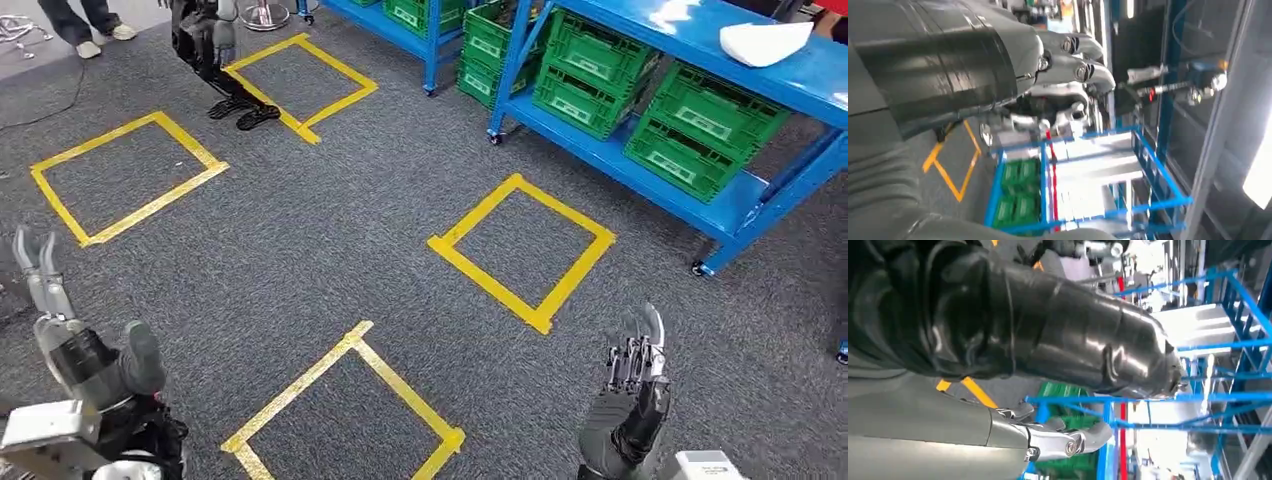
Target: Take the parts from the cabinet and place them on the table.
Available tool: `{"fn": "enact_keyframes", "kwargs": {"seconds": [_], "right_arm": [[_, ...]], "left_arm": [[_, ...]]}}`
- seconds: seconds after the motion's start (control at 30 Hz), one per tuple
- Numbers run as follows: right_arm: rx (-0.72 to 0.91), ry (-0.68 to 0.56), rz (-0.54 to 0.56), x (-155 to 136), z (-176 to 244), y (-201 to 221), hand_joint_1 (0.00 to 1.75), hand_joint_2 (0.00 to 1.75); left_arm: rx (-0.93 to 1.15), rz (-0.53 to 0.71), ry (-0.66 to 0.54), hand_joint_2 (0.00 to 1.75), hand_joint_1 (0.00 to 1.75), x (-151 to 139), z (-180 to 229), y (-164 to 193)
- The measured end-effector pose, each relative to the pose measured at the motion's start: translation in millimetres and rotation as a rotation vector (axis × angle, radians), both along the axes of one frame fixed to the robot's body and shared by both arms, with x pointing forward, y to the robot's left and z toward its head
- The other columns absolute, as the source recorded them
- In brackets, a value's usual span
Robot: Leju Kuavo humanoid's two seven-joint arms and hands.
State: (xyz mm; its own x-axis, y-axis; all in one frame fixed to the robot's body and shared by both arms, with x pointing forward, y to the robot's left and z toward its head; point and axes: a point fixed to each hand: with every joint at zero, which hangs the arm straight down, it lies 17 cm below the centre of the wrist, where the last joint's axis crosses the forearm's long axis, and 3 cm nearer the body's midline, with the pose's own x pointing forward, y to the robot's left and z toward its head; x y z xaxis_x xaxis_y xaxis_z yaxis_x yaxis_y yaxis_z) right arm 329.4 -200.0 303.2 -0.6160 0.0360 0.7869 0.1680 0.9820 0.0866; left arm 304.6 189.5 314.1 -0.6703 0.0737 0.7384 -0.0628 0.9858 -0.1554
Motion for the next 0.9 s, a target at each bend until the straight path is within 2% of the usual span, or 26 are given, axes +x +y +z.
{"fn": "enact_keyframes", "kwargs": {"seconds": [0.9], "right_arm": [[0.002, -0.013, 0.004, -1.8, 4.9, 0.6, 0.00, 0.00]], "left_arm": [[-0.004, 0.002, 0.002, 0.00, 0.00, 0.4, 0.0, 0.8]]}}
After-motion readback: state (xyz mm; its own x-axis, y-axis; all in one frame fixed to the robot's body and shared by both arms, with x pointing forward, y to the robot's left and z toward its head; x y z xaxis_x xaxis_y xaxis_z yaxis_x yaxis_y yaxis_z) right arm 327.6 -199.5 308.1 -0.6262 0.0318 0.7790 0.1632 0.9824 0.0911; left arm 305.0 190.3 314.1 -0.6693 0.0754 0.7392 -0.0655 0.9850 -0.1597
